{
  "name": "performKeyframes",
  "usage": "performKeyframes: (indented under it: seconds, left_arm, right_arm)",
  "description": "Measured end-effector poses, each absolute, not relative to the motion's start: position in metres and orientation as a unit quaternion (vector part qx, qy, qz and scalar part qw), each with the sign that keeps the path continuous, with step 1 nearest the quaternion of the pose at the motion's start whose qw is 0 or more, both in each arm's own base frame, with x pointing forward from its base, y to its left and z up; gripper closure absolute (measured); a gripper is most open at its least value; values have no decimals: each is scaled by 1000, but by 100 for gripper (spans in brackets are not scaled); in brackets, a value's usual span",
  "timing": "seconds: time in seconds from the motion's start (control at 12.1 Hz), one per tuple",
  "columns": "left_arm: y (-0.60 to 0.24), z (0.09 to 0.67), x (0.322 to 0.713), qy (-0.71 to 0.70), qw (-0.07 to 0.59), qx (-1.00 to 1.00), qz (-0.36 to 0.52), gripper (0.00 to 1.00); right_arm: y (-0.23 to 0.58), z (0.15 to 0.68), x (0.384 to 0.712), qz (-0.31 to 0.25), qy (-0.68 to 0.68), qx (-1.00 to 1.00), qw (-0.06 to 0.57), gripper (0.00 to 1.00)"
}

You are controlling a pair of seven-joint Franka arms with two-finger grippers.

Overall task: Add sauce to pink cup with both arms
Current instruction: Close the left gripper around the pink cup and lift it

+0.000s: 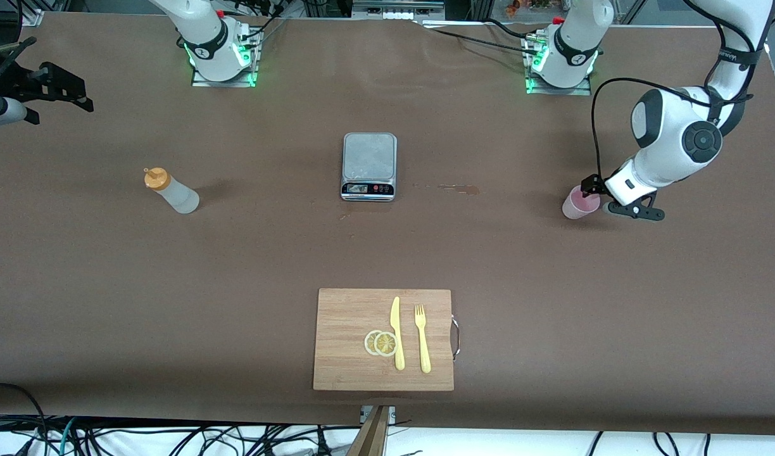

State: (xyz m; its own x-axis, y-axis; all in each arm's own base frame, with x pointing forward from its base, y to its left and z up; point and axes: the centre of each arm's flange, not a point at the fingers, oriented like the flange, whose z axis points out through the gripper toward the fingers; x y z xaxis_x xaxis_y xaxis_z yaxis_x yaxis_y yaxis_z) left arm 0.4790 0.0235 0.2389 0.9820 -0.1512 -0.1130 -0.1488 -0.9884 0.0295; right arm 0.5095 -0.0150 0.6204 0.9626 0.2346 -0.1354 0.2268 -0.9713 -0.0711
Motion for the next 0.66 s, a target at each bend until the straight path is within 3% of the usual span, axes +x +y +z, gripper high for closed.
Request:
performKeyframes:
  seconds: [0.25, 0.66]
  left_arm:
    - [23, 230, 476, -76, 11, 995, -60, 16]
    - [23, 230, 476, -76, 11, 995, -59, 75]
  right_arm:
    - [-15, 618, 510, 72, -128, -989, 28, 0]
    - [-16, 614, 510, 74, -137, -987, 29, 0]
